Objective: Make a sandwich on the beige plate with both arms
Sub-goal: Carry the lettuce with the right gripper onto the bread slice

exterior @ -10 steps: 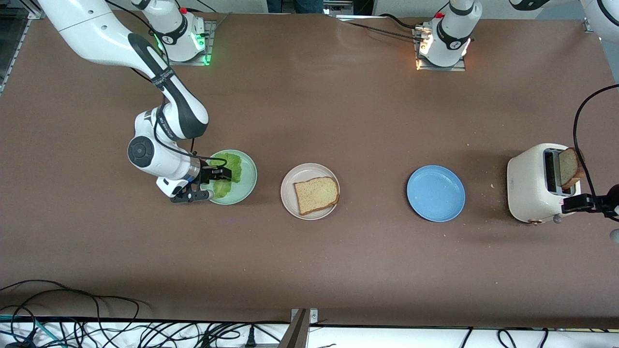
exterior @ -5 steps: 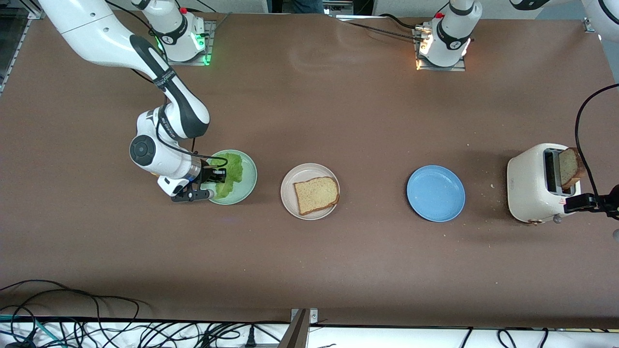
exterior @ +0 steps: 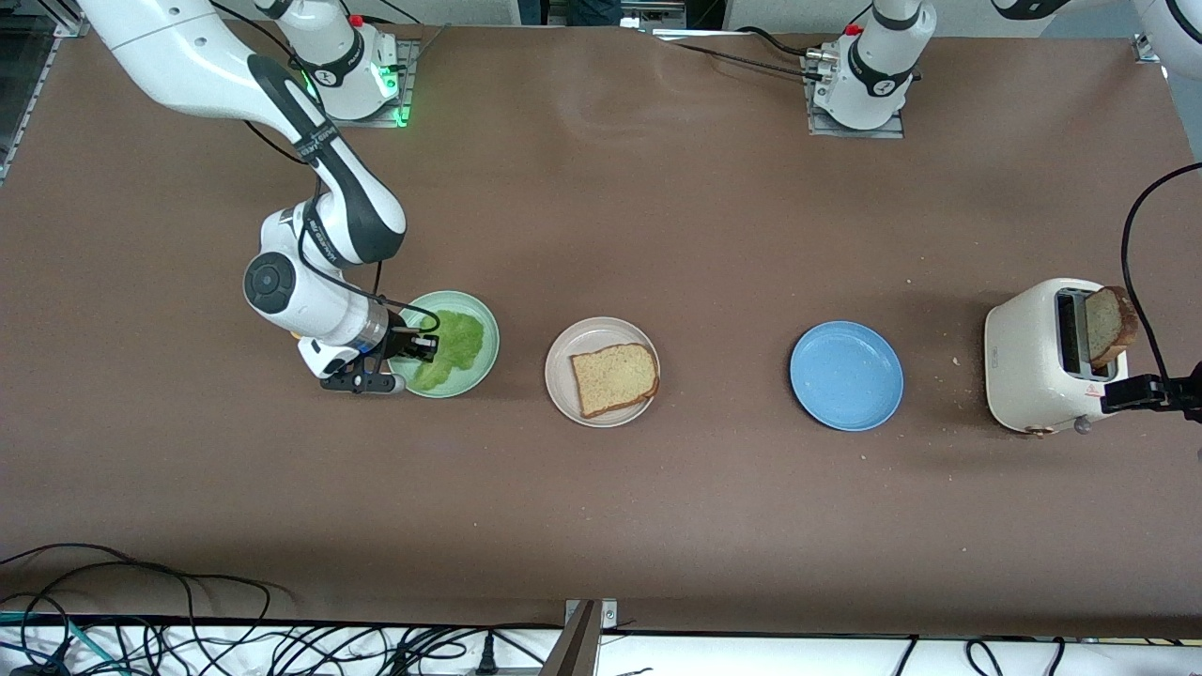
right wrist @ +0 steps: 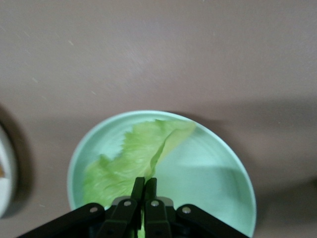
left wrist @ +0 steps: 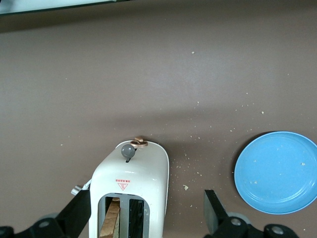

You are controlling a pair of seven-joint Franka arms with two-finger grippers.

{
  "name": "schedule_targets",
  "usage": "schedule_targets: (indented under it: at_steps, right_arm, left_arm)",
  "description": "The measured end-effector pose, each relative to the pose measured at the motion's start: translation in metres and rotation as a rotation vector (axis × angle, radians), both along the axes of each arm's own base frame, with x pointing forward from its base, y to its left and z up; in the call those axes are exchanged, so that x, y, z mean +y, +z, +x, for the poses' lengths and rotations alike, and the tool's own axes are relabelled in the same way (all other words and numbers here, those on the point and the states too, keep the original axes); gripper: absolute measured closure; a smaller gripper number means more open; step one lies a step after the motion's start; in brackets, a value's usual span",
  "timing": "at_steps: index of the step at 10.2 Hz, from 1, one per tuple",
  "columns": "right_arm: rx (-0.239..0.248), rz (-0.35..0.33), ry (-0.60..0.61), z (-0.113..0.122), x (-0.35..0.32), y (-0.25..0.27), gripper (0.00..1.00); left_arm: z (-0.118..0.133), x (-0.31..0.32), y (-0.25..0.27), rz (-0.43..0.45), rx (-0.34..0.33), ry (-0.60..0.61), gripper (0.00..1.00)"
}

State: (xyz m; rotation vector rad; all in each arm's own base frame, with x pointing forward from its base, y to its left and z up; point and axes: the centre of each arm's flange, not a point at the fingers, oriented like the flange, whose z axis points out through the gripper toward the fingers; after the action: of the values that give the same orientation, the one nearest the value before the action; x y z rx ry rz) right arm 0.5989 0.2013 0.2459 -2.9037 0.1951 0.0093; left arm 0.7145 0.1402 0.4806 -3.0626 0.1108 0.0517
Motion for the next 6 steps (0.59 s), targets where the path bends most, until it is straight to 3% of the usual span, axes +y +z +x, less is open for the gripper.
schedule_targets:
  at_steps: [4, 6]
  right_arm:
    - [-0.004, 0.045, -0.191, 0.026, 0.058, 0.077, 0.97]
    - [0.004, 0.08, -0.27, 0.035, 0.088, 0.09, 0.97]
  left_arm:
    - [0.0, 0.001, 0.0, 0.0, 0.0, 0.002, 0.0]
    - [0.0, 0.002, 0.0, 0.0, 0.0, 0.002, 0.0]
